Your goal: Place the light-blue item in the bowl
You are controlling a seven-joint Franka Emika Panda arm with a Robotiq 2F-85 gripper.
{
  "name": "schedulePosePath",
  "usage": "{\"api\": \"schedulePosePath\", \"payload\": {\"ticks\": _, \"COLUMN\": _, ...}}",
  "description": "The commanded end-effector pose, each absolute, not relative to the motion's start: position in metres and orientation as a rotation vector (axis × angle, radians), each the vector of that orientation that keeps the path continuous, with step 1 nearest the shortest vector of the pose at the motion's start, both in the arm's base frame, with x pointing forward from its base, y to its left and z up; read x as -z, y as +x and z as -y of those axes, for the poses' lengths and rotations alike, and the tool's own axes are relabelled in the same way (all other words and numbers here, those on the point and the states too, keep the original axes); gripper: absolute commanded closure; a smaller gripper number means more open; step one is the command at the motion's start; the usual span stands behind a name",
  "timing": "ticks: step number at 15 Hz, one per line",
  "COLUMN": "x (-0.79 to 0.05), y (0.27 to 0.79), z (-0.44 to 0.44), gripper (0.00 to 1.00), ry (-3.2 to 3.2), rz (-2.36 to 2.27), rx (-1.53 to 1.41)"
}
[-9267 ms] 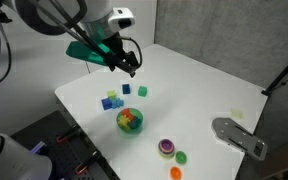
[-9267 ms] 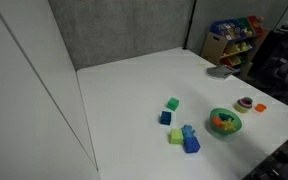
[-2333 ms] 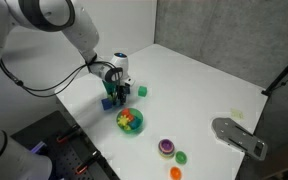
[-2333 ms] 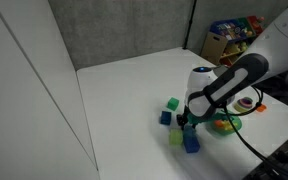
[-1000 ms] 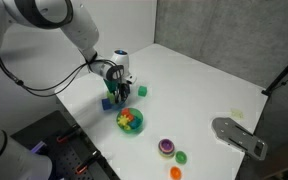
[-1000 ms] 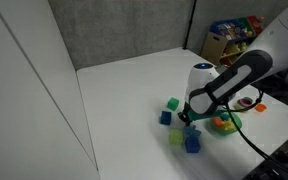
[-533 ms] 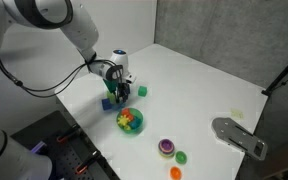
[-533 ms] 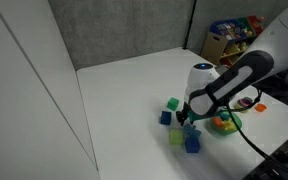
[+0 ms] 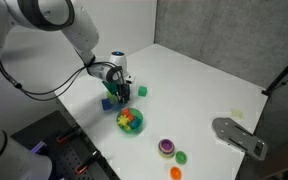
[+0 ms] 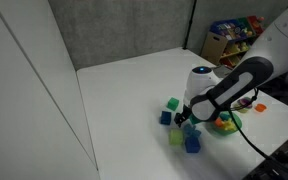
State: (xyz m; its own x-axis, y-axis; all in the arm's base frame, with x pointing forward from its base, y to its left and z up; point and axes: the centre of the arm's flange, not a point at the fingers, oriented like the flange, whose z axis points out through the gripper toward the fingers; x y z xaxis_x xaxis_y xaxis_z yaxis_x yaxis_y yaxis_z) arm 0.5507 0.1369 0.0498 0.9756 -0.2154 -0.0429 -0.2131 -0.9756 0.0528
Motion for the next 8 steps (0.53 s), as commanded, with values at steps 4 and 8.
{"api": "schedulePosePath", "payload": {"ticks": 4, "x": -0.0358, "y": 0.5472, "z": -0.1378, "gripper": 0.00, "ry": 3.075, "rz": 0.243, "rx": 0.048}}
{"api": "schedulePosePath", "payload": {"ticks": 8, "x": -0.0343, "y": 0.5452, "z": -0.1377, "gripper": 0.34, "ry": 3.078, "rz": 0.221, "rx": 0.062}}
